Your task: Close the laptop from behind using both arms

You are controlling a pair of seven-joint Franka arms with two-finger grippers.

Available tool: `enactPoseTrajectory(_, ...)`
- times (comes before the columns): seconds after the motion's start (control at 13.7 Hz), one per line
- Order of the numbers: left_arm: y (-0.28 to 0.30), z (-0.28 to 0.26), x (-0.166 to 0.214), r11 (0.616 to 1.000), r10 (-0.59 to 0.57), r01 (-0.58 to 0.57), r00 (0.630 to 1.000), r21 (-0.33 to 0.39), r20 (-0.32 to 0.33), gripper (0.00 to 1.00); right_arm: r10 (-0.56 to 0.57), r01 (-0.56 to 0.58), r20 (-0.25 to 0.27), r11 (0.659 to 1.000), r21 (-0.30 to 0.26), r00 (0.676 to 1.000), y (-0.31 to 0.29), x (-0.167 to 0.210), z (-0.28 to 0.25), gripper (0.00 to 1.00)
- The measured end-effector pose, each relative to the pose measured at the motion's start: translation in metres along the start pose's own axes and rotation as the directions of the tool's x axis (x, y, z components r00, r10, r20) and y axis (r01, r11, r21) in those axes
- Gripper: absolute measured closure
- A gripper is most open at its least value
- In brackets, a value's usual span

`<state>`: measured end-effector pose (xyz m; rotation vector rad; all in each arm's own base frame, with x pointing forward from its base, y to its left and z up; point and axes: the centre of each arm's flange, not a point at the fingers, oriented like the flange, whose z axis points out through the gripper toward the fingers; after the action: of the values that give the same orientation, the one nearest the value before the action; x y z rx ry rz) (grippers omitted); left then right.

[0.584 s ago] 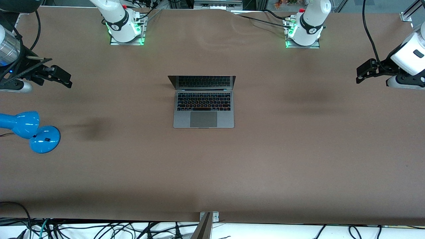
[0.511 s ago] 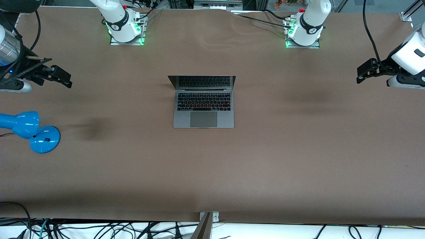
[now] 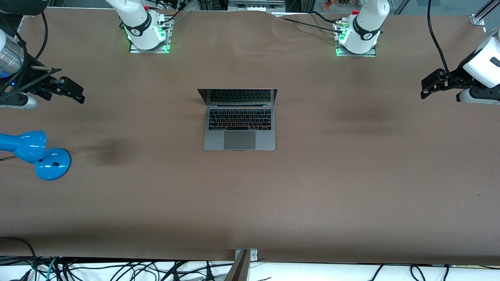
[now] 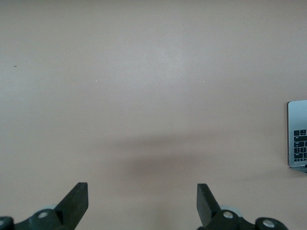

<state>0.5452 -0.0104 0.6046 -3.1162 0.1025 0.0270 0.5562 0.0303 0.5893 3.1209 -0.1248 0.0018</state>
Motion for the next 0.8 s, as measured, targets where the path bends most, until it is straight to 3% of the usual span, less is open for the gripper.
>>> enactPoseTrajectory(0.8,0.0001,0.0076,0.0054,1.000,-0.002,0.002,1.000,-0.002,0.013,0.00,0.000,0.000,0.000,1.000,0.000,1.000,0.0000,0.0000,0.0000,0.00)
